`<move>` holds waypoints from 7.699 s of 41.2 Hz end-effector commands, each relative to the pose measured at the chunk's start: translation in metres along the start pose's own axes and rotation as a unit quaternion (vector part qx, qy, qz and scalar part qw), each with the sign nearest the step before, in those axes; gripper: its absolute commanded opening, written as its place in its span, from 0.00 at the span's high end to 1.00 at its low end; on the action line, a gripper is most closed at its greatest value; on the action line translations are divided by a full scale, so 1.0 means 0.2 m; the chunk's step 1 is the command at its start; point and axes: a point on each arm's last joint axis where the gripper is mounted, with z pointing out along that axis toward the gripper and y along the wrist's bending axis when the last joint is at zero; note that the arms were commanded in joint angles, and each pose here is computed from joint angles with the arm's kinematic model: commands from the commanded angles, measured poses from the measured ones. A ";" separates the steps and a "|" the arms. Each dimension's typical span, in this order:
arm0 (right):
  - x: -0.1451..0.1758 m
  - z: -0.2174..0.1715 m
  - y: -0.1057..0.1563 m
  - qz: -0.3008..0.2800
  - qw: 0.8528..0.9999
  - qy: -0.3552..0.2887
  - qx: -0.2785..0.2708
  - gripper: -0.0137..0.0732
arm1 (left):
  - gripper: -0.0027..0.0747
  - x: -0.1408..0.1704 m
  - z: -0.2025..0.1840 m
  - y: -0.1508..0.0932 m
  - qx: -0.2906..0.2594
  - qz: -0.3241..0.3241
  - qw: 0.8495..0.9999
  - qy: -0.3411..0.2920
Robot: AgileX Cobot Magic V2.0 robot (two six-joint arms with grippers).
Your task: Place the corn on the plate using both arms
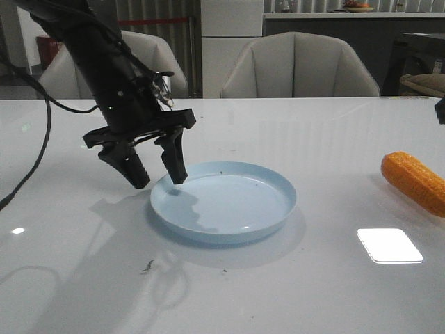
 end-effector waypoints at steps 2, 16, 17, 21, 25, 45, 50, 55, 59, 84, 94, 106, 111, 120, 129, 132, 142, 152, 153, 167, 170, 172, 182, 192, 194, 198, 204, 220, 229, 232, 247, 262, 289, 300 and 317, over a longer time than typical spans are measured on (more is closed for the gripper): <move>-0.10 -0.05 0.01 -0.002 0.998 -0.069 -0.005 0.29 | 0.33 -0.07 -0.30 -0.11 0.018 0.028 0.998 -0.057; -0.11 -0.05 0.01 -0.002 0.997 -0.078 -0.005 0.29 | 0.33 -0.12 -1.00 -0.22 -0.016 0.085 0.967 -0.241; -0.11 -0.05 0.01 -0.002 0.997 -0.078 -0.005 0.29 | 0.33 -0.10 -1.05 -0.23 -0.026 0.089 0.963 -0.252; -0.11 -0.05 0.01 -0.002 0.997 -0.078 -0.005 0.29 | 0.33 -0.01 -1.26 -0.26 -0.091 0.109 0.947 -0.288; -0.11 -0.05 0.01 -0.002 0.997 -0.078 -0.005 0.29 | 0.33 0.13 -1.46 -0.31 -0.116 0.120 0.935 -0.314; -0.11 -0.05 -0.01 -0.043 0.997 -0.068 0.014 0.29 | 0.33 0.67 -1.36 -0.18 -0.195 0.086 0.910 -0.354; -0.20 -0.06 -0.07 -0.026 0.996 -0.075 0.038 0.28 | 0.33 0.83 -1.28 -0.09 -0.204 0.042 0.910 -0.360; -0.32 -0.05 -0.16 -0.017 0.995 -0.058 0.075 0.21 | 0.33 0.98 -1.24 -0.01 -0.217 0.016 0.910 -0.353; -0.41 -0.01 -0.22 -0.017 0.995 -0.038 0.094 0.16 | 0.33 1.08 -1.18 0.03 -0.225 0.006 0.911 -0.345; -0.50 0.52 -0.16 -0.037 0.993 0.086 0.071 0.16 | 0.33 1.27 -1.08 0.05 -0.224 0.003 0.897 -0.382; -0.43 0.65 -0.10 -0.065 0.989 0.116 0.056 0.16 | 0.33 1.27 -1.09 0.05 -0.224 0.004 0.895 -0.386; -0.37 0.75 -0.12 -0.063 0.985 0.148 0.059 0.16 | 0.33 1.26 -1.09 0.05 -0.224 0.005 0.893 -0.389; -0.36 0.76 -0.12 -0.063 0.985 0.152 0.059 0.24 | 0.33 1.26 -1.09 0.05 -0.224 0.005 0.893 -0.389; -0.35 0.78 -0.13 -0.062 0.984 0.159 0.059 0.58 | 0.33 1.26 -1.09 0.05 -0.224 0.005 0.893 -0.389; -0.46 0.73 -0.07 -0.047 0.985 0.161 0.043 0.59 | 0.33 1.26 -1.09 0.05 -0.221 0.003 0.894 -0.390; -0.54 0.70 0.02 -0.051 0.986 0.154 0.025 0.59 | 0.33 1.26 -1.09 0.04 -0.211 -0.003 0.895 -0.393; -0.63 0.62 0.39 -0.115 0.985 0.119 -0.036 0.59 | 0.33 1.25 -1.10 0.04 -0.210 0.000 0.888 -0.410; -0.48 0.64 0.75 -0.183 0.970 0.129 -0.095 0.59 | 0.33 1.24 -1.10 0.04 -0.209 0.001 0.884 -0.418; -0.46 0.65 0.77 -0.187 0.968 0.133 -0.098 0.59 | 0.33 1.24 -1.10 0.04 -0.209 0.001 0.884 -0.418; -0.28 0.79 0.95 -0.219 0.956 0.152 -0.120 0.45 | 0.33 1.24 -1.10 0.04 -0.209 0.001 0.884 -0.418; -0.27 0.81 0.95 -0.219 0.957 0.150 -0.120 0.33 | 0.33 1.24 -1.10 0.04 -0.209 0.001 0.884 -0.418; -0.27 0.82 0.95 -0.218 0.957 0.145 -0.121 0.25 | 0.33 1.24 -1.10 0.04 -0.209 0.001 0.884 -0.418; -0.33 0.77 0.97 -0.218 0.957 0.147 -0.124 0.18 | 0.33 1.24 -1.10 0.04 -0.209 0.001 0.884 -0.418; -0.65 0.40 0.92 -0.203 0.968 0.064 -0.133 0.18 | 0.33 1.24 -1.10 0.04 -0.209 0.001 0.884 -0.418; -0.70 0.31 0.88 -0.195 0.971 0.043 -0.130 0.18 | 0.33 1.24 -1.10 0.04 -0.209 0.002 0.884 -0.419; -0.80 0.14 0.71 -0.165 0.980 0.010 -0.110 0.18 | 0.33 1.24 -1.11 0.04 -0.209 0.003 0.881 -0.424; -0.76 -0.05 0.42 -0.119 0.991 -0.018 -0.066 0.18 | 0.33 1.24 -1.12 0.04 -0.211 0.007 0.877 -0.432; -0.19 -0.22 -0.06 -0.028 0.999 0.008 0.037 0.18 | 0.33 1.23 -1.12 0.04 -0.215 0.012 0.873 -0.438; -0.13 -0.30 -0.05 -0.029 0.999 0.002 0.035 0.18 | 0.34 1.23 -1.12 0.04 -0.215 0.012 0.872 -0.440; -0.13 -0.30 -0.05 -0.029 0.999 0.002 0.035 0.18 | 0.39 1.23 -1.12 0.04 -0.215 0.012 0.872 -0.440; -0.13 -0.30 -0.05 -0.029 0.999 0.002 0.035 0.18 | 0.85 1.23 -1.12 0.04 -0.215 0.012 0.872 -0.440; -0.13 -0.30 -0.05 -0.029 0.999 0.002 0.035 0.18 | 0.85 1.23 -1.12 0.04 -0.215 0.012 0.871 -0.441; -0.12 -0.30 -0.05 -0.029 0.999 0.003 0.035 0.18 | 0.85 1.80 -0.84 0.08 -0.229 0.065 0.652 -0.720; -0.12 -0.30 -0.05 -0.029 0.999 0.004 0.035 0.18 | 0.85 1.98 -0.69 0.10 -0.235 0.068 0.620 -0.745; -0.12 -0.30 -0.05 -0.029 0.999 0.006 0.035 0.18 | 0.85 1.98 -0.62 0.13 -0.240 0.049 0.676 -0.695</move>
